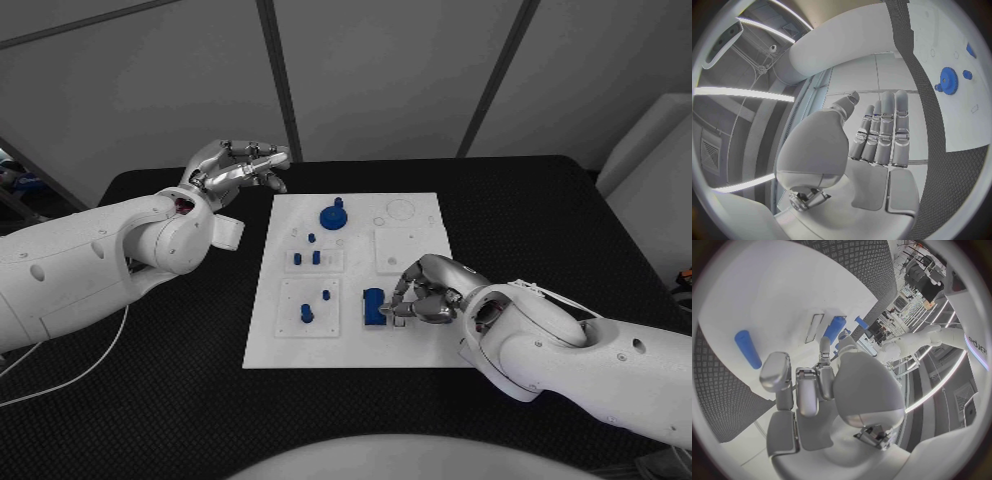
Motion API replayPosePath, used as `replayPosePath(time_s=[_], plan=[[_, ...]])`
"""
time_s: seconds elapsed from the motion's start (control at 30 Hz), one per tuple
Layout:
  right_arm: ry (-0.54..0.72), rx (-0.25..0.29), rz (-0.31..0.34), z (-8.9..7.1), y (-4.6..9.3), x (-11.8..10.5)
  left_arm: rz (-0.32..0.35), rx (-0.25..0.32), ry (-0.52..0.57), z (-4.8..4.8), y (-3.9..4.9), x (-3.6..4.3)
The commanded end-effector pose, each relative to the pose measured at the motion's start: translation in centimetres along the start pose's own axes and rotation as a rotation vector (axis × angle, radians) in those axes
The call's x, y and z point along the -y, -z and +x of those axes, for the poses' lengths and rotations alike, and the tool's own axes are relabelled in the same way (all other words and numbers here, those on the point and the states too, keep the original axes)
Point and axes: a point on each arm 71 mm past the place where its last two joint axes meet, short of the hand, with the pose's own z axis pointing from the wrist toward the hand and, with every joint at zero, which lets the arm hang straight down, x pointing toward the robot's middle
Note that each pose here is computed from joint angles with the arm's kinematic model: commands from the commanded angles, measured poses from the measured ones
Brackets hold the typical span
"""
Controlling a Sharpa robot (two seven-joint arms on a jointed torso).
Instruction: Assemble the parts on the task board
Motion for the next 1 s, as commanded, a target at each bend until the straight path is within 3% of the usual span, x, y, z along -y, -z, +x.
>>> replayPosePath(time_s=[0.03, 0.43, 1.0], plan=[[-0.05, 0.088, -0.075, -1.1, 0.7, -0.1, 0.014, -0.007, 0.004, -0.02, 0.01, 0.19], [0.023, 0.103, 0.016, -5.1, 2.3, 4.7, 0.014, -0.006, 0.004, 0.05, -0.07, 0.16], [0.154, 0.044, 0.107, -5.3, 2.4, 6.9, 0.015, -0.007, 0.005, 0.14, -0.17, 0.13]])
